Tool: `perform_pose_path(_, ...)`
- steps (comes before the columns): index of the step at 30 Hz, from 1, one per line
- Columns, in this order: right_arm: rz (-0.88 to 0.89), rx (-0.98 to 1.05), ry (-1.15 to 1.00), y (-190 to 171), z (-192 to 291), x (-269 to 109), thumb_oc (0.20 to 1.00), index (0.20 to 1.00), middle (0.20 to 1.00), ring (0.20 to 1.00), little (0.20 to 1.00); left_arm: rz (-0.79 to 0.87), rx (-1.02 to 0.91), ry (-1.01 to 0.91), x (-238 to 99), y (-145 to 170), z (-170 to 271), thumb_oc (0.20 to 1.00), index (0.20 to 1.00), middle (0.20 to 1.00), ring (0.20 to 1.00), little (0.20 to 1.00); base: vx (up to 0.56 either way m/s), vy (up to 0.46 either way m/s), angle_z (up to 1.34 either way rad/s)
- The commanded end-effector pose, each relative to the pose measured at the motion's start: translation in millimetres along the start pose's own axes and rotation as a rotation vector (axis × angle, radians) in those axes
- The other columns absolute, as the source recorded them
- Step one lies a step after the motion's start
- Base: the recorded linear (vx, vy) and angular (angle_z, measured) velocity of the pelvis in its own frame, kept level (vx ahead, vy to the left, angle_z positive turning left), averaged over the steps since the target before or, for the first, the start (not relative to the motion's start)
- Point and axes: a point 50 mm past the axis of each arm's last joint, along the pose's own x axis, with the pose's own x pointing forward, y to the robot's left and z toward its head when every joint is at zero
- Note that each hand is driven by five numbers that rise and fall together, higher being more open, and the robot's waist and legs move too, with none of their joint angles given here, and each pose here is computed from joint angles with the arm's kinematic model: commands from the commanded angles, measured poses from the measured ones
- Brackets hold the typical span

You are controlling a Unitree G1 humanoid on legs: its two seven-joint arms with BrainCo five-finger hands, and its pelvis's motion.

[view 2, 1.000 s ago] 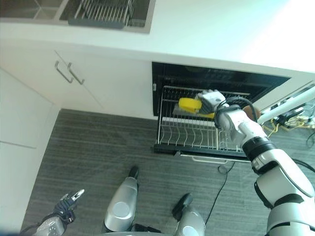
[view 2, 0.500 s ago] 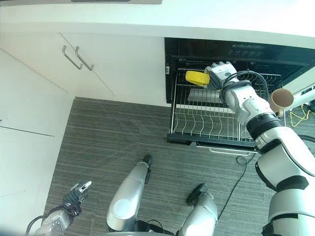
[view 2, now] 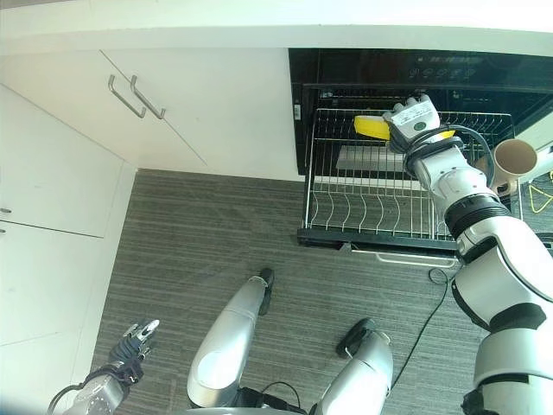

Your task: Place the dishes in the dishwasher.

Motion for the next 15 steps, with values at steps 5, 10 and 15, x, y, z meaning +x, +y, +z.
perform_pose_path(5,-0.190,-0.102,0.138,-34.5,-25.9,11.6,0.200,0.200,0.200,0.200,0.200,0.047,0.012,-0.036,-17.2,27.7,-2.9,1.000,1.000,1.000,1.000,1.000,-0.02,0.012,0.00)
perform_pose_path(10,-0.205,-0.144,0.144,-35.5,-22.4,13.6,0.200,0.200,0.200,0.200,0.200,0.036,-0.008,-0.058,-19.8,30.2,-4.0,1.000,1.000,1.000,1.000,1.000,-0.01,0.024,0.01)
perform_pose_path(15,-0.229,-0.134,0.184,-38.2,-22.8,15.3,0.200,0.200,0.200,0.200,0.200,0.015,-0.041,-0.080,-19.9,29.3,-3.0,1.000,1.000,1.000,1.000,1.000,-0.01,0.021,-0.01)
